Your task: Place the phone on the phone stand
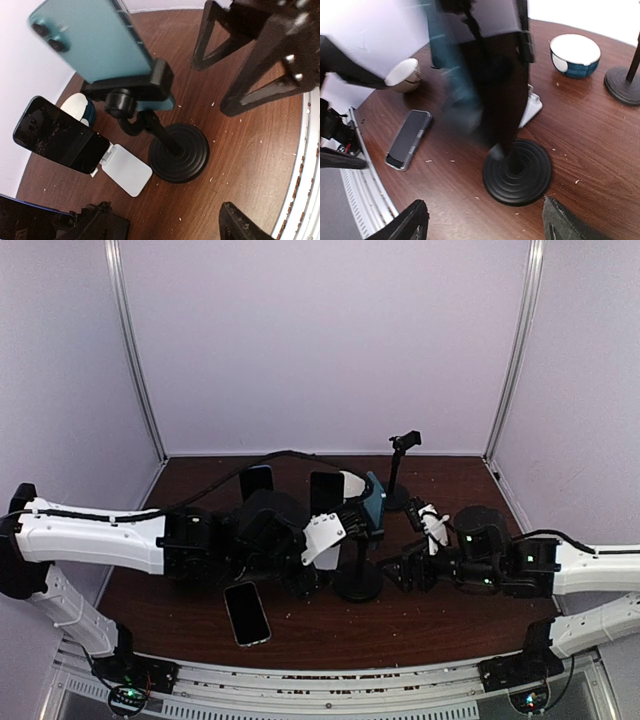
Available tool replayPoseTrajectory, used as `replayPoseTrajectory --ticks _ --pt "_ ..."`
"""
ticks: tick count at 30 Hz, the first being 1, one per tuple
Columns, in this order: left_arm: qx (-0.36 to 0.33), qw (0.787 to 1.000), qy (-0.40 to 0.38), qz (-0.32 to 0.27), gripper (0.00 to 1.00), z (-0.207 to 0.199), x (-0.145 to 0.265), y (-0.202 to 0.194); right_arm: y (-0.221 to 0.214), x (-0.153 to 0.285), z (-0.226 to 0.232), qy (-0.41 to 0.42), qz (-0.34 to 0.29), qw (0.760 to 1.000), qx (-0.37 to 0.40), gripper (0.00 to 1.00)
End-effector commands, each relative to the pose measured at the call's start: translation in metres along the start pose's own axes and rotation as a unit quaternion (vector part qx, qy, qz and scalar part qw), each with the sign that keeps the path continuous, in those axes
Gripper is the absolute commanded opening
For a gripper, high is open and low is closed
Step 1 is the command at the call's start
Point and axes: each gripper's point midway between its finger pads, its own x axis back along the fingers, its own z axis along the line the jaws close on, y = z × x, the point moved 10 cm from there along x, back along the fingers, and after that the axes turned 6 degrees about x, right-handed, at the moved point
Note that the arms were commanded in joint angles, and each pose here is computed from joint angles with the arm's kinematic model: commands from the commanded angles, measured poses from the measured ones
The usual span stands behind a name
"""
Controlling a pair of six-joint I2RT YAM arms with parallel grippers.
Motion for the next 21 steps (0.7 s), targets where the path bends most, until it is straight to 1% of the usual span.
replayPoseTrajectory --ticks 1,3,5,6,7,8,9,11,13,15,17,19,21 --pt "0.055 0.99 0.005 -0.127 0.71 0.011 0.009 0.007 -0.009 -0.014 -0.004 0.072 0.014 0.997 0.012 0.79" --pt "0.093 0.977 -0.006 -0.192 0.7 0.022 0.006 -0.004 -0.009 -0.01 -0.006 0.069 -0.013 0.998 0.008 0.79" --pt "0.118 0.959 -0.049 -0.254 0.69 0.033 0.004 -0.013 -0.011 -0.006 -0.01 0.06 -0.025 0.998 0.007 0.8" --pt "0.114 0.952 -0.065 -0.276 0.67 0.035 0.002 -0.014 -0.013 -0.005 -0.011 0.056 -0.022 0.998 0.008 0.81" --pt "0.097 0.95 -0.07 -0.288 0.65 0.036 -0.001 -0.01 -0.015 -0.005 -0.013 0.052 -0.017 0.998 0.01 0.81" --pt "0.068 0.952 -0.074 -0.29 0.64 0.034 -0.007 -0.003 -0.017 -0.005 -0.015 0.048 -0.01 0.999 0.012 0.81" --pt "0.044 0.956 -0.079 -0.279 0.64 0.031 -0.015 0.002 -0.02 -0.004 -0.016 0.045 -0.002 0.999 0.013 0.81" --pt "0.022 0.964 -0.074 -0.255 0.64 0.031 -0.035 0.012 -0.021 -0.002 -0.019 0.039 0.003 0.999 0.015 0.81" --pt "0.039 0.966 -0.067 -0.245 0.65 0.043 -0.051 0.009 -0.02 0.002 -0.022 0.033 0.0 0.999 0.019 0.81" --pt "0.062 0.956 -0.085 -0.273 0.65 0.057 -0.056 0.008 -0.016 0.008 -0.024 0.033 -0.01 0.999 0.022 0.81" --pt "0.062 0.952 -0.112 -0.278 0.65 0.061 -0.062 0.008 -0.012 0.014 -0.025 0.035 -0.02 0.999 0.025 0.81" --pt "0.052 0.959 -0.119 -0.251 0.63 0.06 -0.074 0.01 -0.007 0.017 -0.026 0.032 -0.023 0.999 0.03 0.81" --pt "0.039 0.962 -0.142 -0.232 0.59 0.056 -0.085 0.013 -0.002 0.019 -0.027 0.029 -0.023 0.999 0.04 0.81"
